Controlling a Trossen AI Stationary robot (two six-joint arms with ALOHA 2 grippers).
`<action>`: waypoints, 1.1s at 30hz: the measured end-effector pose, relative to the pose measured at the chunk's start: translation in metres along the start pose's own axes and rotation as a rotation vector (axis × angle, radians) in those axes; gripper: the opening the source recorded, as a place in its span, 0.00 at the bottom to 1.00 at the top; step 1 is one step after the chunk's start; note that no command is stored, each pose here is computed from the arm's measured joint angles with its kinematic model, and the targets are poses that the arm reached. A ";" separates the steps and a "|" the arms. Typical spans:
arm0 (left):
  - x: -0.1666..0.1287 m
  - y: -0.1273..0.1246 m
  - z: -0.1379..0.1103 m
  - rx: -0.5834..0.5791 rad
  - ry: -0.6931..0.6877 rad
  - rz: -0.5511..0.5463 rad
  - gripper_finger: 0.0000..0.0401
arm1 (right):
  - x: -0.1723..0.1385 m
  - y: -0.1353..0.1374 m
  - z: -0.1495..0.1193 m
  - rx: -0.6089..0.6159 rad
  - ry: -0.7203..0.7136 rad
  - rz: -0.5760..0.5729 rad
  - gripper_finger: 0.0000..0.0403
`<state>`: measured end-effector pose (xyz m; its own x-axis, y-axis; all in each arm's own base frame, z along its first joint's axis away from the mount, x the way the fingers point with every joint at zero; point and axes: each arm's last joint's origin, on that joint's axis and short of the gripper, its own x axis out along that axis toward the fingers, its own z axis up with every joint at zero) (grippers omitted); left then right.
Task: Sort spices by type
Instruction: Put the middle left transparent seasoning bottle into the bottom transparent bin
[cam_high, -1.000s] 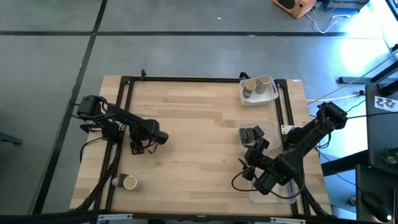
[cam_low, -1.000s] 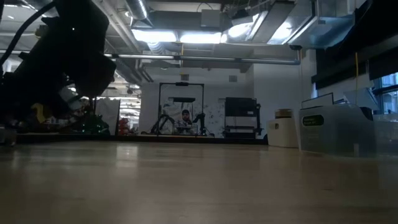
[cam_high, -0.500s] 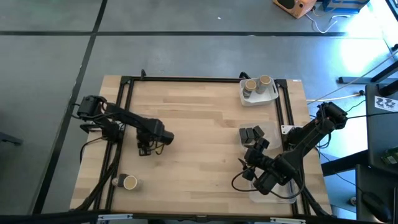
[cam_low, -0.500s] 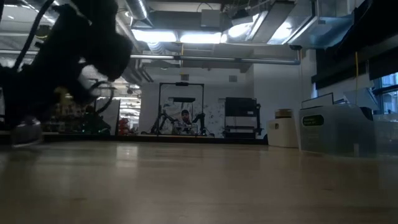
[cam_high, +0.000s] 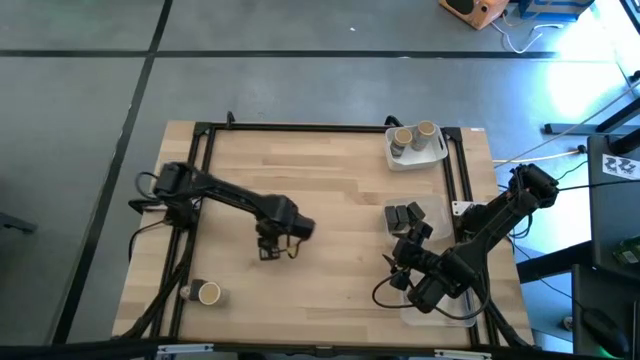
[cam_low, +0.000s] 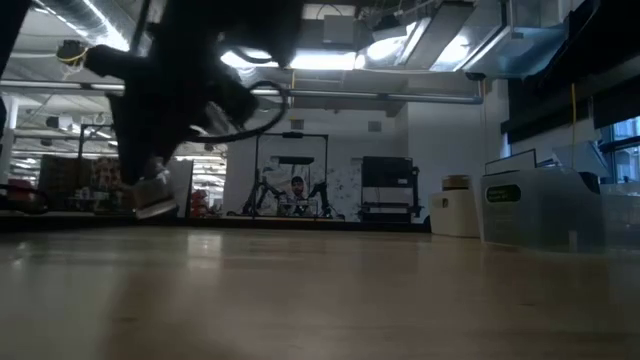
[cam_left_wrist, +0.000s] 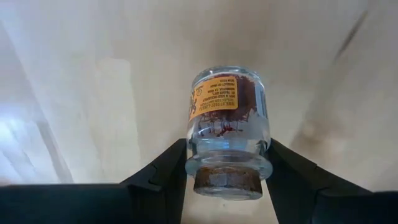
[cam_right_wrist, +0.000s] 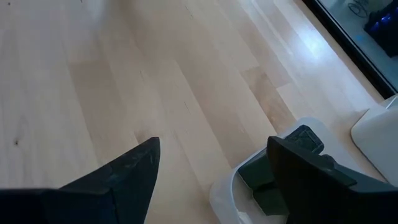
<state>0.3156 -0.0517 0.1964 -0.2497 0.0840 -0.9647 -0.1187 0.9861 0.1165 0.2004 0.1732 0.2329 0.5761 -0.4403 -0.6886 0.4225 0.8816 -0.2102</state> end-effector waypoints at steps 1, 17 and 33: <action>-0.001 -0.004 0.006 0.012 0.019 0.002 0.40 | 0.000 0.000 0.000 0.000 0.000 0.000 0.74; 0.017 -0.043 0.073 0.167 0.158 0.024 0.46 | 0.000 0.000 0.000 -0.030 0.009 0.003 0.74; -0.032 -0.038 0.045 0.143 -0.001 0.093 0.57 | 0.000 0.000 0.000 -0.029 0.018 0.009 0.74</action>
<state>0.3717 -0.0849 0.2123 -0.2520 0.1756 -0.9517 0.0428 0.9845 0.1703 0.2001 0.1735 0.2326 0.5671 -0.4297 -0.7027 0.3967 0.8901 -0.2243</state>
